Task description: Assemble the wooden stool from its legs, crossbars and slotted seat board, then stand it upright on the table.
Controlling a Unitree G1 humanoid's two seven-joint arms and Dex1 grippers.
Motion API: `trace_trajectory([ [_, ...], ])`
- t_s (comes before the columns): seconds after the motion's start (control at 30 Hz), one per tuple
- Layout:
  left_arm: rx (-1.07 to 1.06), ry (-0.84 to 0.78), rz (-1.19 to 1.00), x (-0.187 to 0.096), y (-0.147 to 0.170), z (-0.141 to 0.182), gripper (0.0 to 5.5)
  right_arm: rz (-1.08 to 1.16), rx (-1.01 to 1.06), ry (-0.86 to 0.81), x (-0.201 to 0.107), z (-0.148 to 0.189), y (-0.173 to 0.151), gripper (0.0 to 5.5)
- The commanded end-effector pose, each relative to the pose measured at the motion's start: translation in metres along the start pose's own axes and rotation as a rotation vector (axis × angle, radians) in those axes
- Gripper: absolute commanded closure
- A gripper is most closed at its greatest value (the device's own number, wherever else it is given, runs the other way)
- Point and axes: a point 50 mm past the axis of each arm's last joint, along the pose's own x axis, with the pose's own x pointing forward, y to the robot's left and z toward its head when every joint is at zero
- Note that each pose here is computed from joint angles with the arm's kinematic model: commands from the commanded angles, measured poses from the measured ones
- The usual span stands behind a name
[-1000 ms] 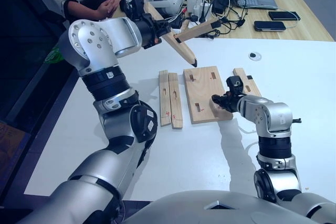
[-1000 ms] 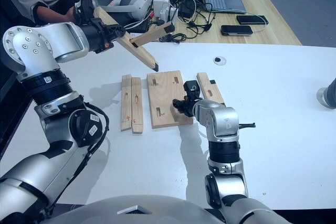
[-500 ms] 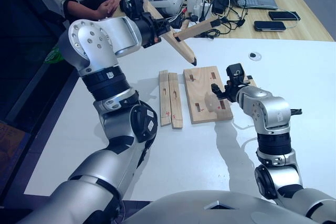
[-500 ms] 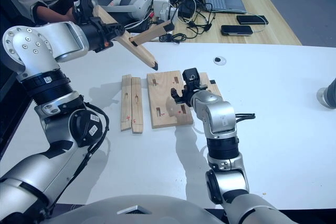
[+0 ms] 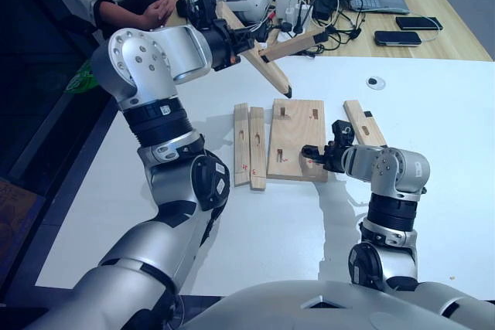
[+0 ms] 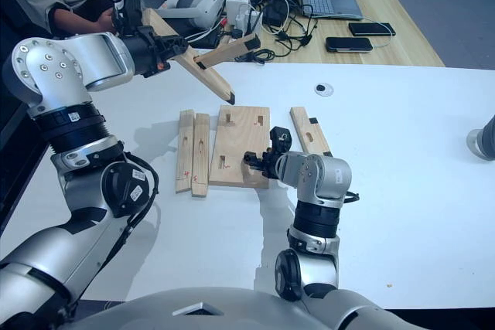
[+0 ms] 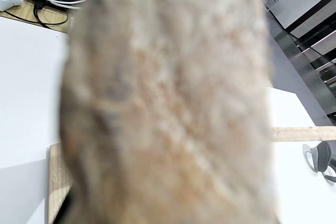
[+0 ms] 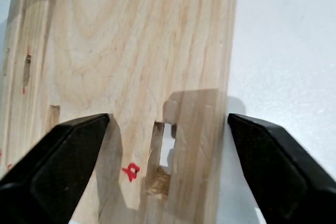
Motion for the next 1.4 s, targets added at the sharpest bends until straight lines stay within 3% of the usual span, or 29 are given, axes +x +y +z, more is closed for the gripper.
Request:
trace_trajectory([
  [0.03, 0.025, 0.005, 0.020, -0.002, 0.007, 0.002, 4.47, 0.138, 0.028, 0.020, 0.000, 0.002, 0.026, 1.24],
  [0.37, 0.090, 0.051, 0.008, 0.006, 0.012, 0.001, 4.47, 0.220, -0.084, 0.029, -0.003, 0.003, 0.039, 1.24],
  [0.73, 0.128, 0.069, -0.013, 0.011, 0.009, 0.001, 4.47, 0.168, -0.738, 0.021, -0.008, -0.004, 0.035, 1.24],
  [1.03, 0.181, 0.089, -0.007, 0.018, 0.011, 0.000, 4.47, 0.154, -0.886, -0.004, 0.006, -0.001, 0.036, 1.24],
  [1.4, 0.344, 0.077, -0.019, 0.033, 0.013, 0.003, 4.47, 0.179, -0.918, -0.011, 0.011, 0.000, 0.041, 1.24],
])
